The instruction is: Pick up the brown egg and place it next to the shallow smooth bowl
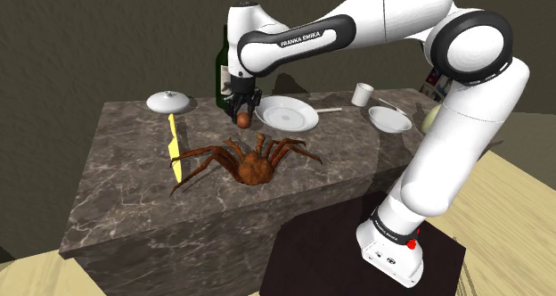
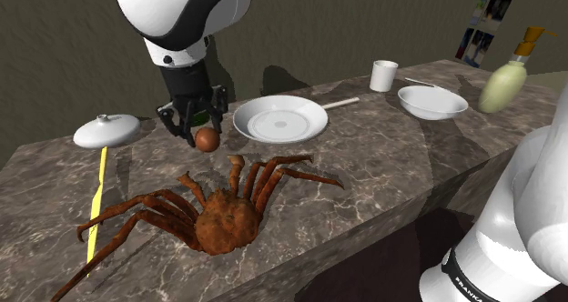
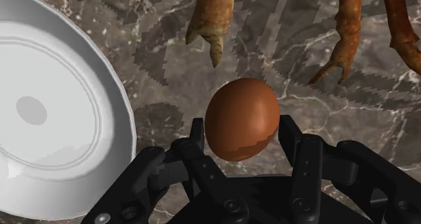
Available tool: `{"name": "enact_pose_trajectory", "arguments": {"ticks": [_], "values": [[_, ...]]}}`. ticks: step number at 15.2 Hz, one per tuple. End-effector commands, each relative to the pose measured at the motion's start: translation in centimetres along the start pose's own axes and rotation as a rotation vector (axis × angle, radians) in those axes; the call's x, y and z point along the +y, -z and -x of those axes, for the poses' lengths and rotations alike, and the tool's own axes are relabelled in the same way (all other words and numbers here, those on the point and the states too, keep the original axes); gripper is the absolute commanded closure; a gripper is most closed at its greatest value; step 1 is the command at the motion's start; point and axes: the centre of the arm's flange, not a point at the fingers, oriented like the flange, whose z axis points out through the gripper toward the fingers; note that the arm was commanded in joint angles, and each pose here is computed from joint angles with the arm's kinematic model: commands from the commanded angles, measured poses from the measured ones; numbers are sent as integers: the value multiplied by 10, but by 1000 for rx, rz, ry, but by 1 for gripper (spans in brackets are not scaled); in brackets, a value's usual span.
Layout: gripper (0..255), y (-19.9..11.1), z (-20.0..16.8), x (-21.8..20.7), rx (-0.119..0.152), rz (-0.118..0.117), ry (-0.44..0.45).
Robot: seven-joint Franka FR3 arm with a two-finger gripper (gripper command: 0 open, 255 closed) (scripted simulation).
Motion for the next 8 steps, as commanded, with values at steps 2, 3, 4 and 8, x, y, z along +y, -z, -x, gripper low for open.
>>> {"name": "enact_pose_trajectory", "arguments": {"ticks": [2, 3, 4, 8], "values": [[255, 16, -1, 1, 0, 0, 0], [255, 21, -1, 1, 0, 0, 0], [255, 27, -1, 2, 0, 0, 0], [255, 48, -1, 3, 0, 0, 0]]}}
